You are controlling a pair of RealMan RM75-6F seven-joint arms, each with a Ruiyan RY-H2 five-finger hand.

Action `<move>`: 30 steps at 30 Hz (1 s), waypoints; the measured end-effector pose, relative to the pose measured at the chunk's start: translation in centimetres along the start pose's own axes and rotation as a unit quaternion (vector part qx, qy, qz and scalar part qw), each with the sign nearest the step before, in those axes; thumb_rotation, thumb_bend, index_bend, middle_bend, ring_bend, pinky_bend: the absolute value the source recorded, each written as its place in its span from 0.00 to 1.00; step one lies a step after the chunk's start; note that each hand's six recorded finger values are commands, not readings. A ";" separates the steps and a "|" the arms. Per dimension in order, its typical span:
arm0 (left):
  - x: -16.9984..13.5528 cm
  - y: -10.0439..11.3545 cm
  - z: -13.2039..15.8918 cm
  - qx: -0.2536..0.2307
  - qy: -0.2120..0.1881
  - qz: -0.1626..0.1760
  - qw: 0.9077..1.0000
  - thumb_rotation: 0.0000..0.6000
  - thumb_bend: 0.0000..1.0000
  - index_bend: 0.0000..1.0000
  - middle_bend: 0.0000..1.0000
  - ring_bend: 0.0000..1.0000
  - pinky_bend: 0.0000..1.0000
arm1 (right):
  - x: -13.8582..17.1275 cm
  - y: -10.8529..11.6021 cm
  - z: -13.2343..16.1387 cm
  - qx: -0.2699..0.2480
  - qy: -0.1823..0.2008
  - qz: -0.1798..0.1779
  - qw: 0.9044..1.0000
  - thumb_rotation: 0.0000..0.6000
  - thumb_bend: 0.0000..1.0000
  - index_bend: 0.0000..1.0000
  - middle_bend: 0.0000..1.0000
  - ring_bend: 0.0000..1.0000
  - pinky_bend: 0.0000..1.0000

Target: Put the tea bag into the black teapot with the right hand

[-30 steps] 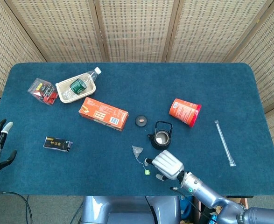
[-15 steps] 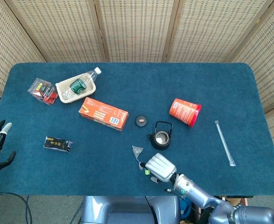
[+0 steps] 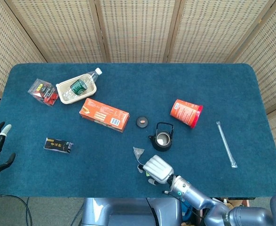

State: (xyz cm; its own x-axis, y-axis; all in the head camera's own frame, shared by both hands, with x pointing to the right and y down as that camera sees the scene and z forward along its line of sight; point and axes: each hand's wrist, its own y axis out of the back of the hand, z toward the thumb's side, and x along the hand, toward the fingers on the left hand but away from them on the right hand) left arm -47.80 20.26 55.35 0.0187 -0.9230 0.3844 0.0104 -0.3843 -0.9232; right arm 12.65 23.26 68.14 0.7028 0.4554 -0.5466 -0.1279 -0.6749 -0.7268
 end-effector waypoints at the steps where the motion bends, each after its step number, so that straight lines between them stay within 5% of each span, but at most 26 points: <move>1: 0.0 0.0 0.0 0.000 0.000 0.000 1.000 1.00 0.36 0.00 0.00 0.00 0.00 | -0.1 -0.1 -0.1 0.000 -0.001 0.000 1.000 1.00 0.41 0.47 0.88 0.93 1.00; 30: 0.2 -0.3 0.0 -0.002 -0.002 -0.003 1.000 1.00 0.36 0.00 0.00 0.00 0.00 | -0.6 -2.3 -0.7 -0.002 -0.017 0.014 1.000 1.00 0.46 0.47 0.88 0.93 1.00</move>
State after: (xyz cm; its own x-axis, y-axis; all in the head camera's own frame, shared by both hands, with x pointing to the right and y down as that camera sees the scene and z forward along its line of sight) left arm -47.75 20.21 55.72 0.0225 -0.9208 0.3894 0.0059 -0.3893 -0.9211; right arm 13.04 24.13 70.45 0.6740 0.4559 -0.5813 -0.1447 -0.6901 -0.7091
